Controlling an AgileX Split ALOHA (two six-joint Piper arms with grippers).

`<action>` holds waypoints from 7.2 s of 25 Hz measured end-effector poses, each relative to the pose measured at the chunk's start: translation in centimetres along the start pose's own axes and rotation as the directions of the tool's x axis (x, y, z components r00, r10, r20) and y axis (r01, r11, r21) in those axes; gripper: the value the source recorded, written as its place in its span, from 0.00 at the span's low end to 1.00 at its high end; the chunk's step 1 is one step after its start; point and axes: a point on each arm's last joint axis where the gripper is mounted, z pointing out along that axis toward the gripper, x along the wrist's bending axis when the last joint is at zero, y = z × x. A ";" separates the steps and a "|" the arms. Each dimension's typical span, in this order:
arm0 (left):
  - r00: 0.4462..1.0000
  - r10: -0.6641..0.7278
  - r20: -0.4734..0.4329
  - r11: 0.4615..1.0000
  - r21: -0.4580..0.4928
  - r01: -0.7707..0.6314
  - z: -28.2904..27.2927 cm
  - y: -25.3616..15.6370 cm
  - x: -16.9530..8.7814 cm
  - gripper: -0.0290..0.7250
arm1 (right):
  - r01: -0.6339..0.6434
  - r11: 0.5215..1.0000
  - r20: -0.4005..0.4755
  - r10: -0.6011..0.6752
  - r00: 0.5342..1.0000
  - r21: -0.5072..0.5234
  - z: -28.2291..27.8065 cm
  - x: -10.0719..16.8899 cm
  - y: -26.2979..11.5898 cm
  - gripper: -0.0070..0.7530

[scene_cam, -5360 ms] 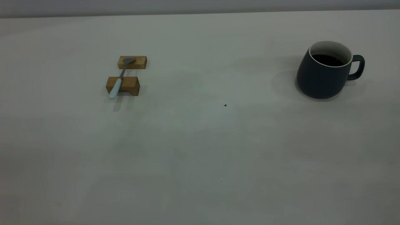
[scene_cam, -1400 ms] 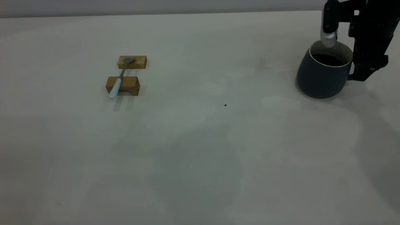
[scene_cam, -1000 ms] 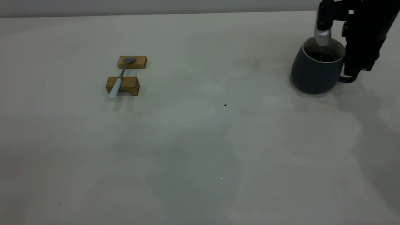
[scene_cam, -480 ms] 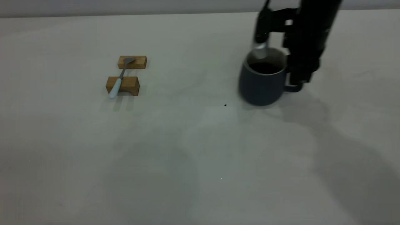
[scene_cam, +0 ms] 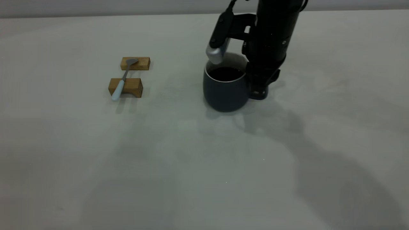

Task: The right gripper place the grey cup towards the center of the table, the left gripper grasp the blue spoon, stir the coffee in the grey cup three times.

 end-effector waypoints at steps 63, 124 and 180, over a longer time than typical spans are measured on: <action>1.000 0.000 0.000 1.000 0.000 0.000 0.0 0.0 0.0 0.68 | -0.725 0.633 0.017 0.756 0.654 -0.271 -36.0 17.4 -20.4 0.91; 0.986 -0.017 0.165 0.918 0.393 -0.050 18.3 15.0 -4.3 0.92 | -0.685 0.345 0.113 0.926 0.360 -0.642 -33.6 25.8 -27.0 0.31; 0.601 -0.695 -0.394 -0.090 0.877 0.471 35.4 19.2 -19.6 0.23 | -0.684 0.345 0.113 0.926 0.360 -0.642 -33.6 25.8 -27.0 0.32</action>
